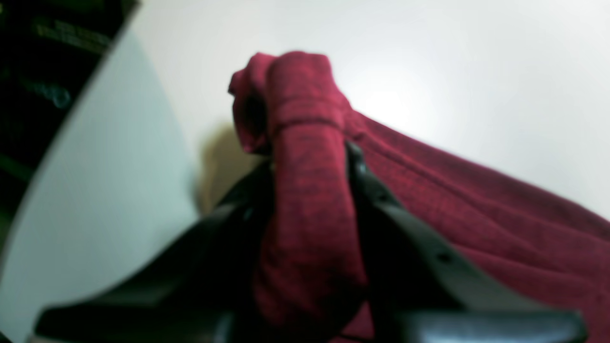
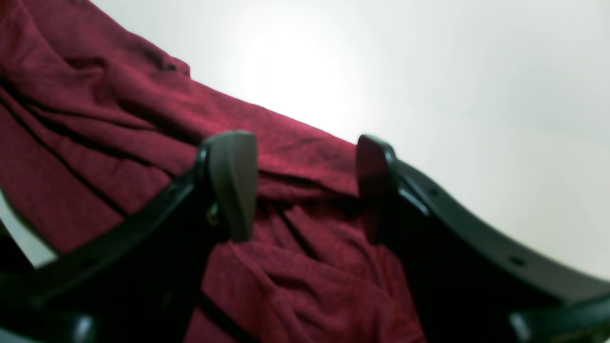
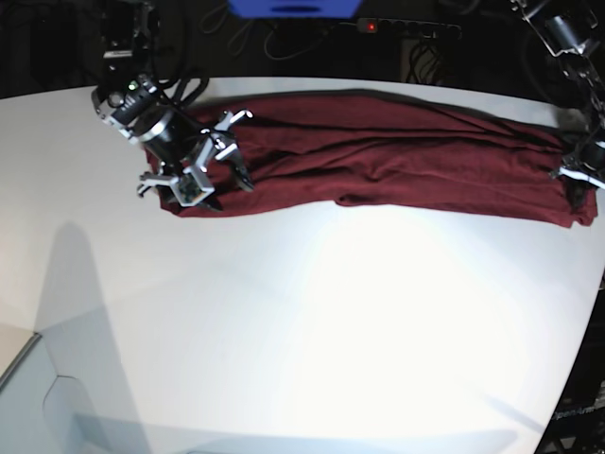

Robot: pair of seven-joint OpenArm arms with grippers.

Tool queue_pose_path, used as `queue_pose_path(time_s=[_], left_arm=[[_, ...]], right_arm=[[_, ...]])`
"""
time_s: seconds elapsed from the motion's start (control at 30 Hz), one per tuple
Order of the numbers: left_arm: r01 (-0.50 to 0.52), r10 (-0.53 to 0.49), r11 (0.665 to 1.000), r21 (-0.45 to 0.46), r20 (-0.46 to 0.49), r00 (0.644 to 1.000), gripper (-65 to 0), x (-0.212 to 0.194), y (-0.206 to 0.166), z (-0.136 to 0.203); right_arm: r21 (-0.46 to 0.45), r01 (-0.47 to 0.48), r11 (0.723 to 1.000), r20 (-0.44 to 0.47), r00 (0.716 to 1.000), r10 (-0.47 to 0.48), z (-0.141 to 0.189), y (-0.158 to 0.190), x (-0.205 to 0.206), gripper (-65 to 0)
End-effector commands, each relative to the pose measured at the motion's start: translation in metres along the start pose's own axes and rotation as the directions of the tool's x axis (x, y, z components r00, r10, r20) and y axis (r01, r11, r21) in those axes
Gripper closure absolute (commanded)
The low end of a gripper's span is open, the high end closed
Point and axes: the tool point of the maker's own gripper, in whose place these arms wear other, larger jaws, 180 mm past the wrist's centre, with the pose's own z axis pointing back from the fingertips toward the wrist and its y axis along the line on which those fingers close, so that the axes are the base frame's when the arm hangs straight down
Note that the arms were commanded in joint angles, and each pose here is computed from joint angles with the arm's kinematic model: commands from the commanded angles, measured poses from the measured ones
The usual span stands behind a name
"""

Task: Layout the t-shirt on the table in an organized manner, then fold the t-shirt properly
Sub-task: 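Adjust the shirt end with the left gripper to straighten the folded strip, then move the left gripper to the strip's middle and press the fabric flat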

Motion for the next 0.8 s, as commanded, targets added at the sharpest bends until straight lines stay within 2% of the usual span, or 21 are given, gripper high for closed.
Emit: queue_pose_path(time_s=[0.0, 0.1, 0.17, 0.3, 0.4, 0.63, 0.77], left_arm=[[0.037, -0.037, 0.999, 0.001, 0.077, 0.996, 0.0, 0.033, 0.002, 0.004], [0.090, -0.090, 0.996, -0.004, 0.048, 0.995, 0.0, 0.038, -0.009, 0.014], [0.129, -0.127, 0.992, -0.013, 0.068, 0.990, 0.0, 0.047, -0.024, 0.024], [0.171, -0.167, 0.985, -0.036, 0.099, 0.981, 0.0, 0.050, -0.056, 0.041], [0.182, -0.177, 0.981, -0.065, 0.078, 0.981, 0.0, 0.040, -0.083, 0.054], [0.232, -0.227, 0.947, -0.223, 0.048, 0.973, -0.1, 0.017, -0.157, 0.066], [0.253, -0.263, 0.901, -0.354, 0.021, 0.965, -0.4, -0.005, -0.205, 0.069]], right_arm=[[-0.003, -0.002, 1.000, 0.050, 0.999, 0.002, 0.001, -0.002, 0.013, -33.6], [-0.004, -0.005, 1.000, 0.051, 0.999, 0.005, 0.001, -0.003, 0.014, -33.6], [-0.006, -0.006, 1.000, 0.054, 0.999, 0.006, 0.001, -0.004, 0.015, -33.6], [-0.007, -0.007, 1.000, 0.055, 0.998, 0.007, 0.000, -0.004, 0.015, -33.6], [-0.006, -0.005, 1.000, 0.056, 0.998, 0.006, 0.000, -0.004, 0.016, -33.6], [-0.005, -0.006, 1.000, 0.057, 0.998, 0.007, 0.000, -0.004, 0.016, -33.6], [-0.002, -0.007, 1.000, 0.058, 0.998, 0.007, -0.001, -0.003, 0.017, -33.6]])
